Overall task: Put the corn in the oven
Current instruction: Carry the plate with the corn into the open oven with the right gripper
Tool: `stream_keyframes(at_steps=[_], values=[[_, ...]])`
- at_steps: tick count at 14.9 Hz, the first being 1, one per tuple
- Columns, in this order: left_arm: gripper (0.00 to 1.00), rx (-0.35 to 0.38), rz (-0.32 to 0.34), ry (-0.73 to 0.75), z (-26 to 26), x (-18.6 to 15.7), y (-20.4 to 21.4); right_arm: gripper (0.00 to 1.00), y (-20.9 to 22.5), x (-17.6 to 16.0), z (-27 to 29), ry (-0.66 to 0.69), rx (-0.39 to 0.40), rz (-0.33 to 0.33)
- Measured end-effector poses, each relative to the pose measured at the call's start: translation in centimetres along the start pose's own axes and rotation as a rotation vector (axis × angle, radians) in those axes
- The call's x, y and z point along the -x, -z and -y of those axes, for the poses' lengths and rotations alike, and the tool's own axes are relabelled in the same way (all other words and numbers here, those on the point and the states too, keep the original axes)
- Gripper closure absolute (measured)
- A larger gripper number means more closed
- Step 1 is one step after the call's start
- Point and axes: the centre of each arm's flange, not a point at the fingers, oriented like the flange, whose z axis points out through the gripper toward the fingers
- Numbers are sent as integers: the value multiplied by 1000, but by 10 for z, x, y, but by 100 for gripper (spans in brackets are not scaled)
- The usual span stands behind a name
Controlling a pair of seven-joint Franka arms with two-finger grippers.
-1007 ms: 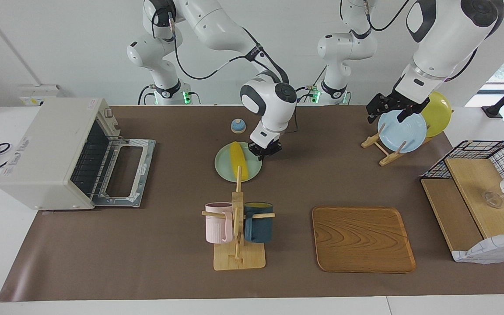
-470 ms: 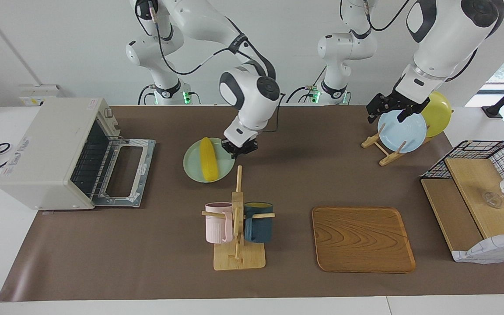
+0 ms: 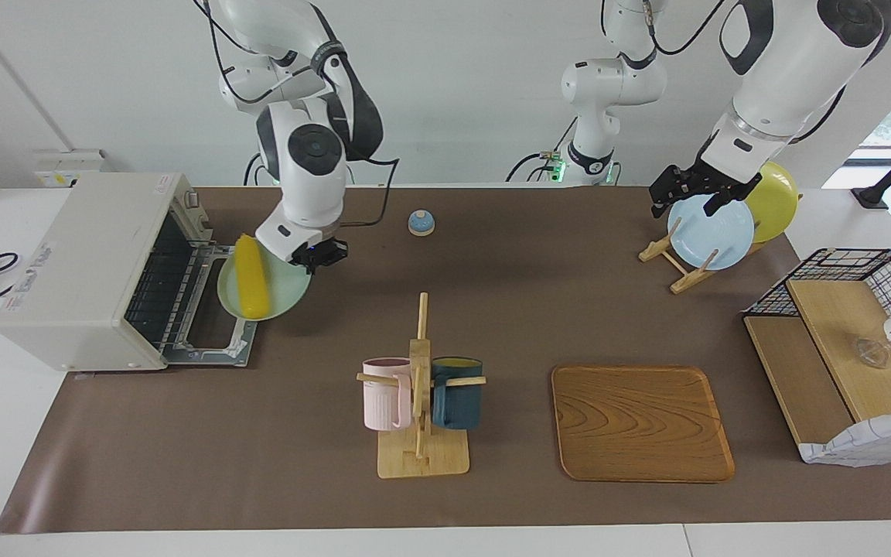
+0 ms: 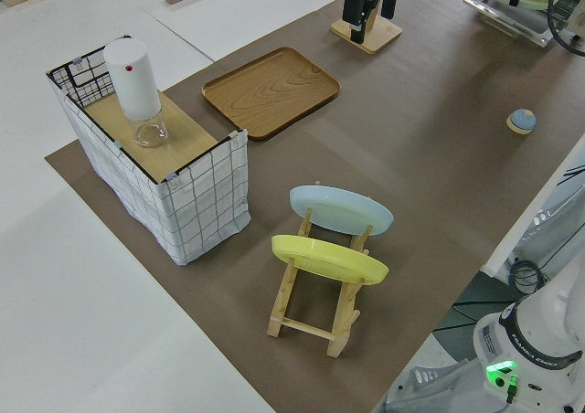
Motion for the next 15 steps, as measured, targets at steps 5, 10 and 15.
stream_keyframes(at_steps=[5,10,15], values=[[0,-4,-7,1,1,2,3,98,-29,-4,-90,76,-47,-32],[0,-7,-17,0,1,5,8,98,-51,-1,-113,117,-57,-70],[0,-8,-23,2,2,7,11,98,-69,13,-139,187,-67,-111]])
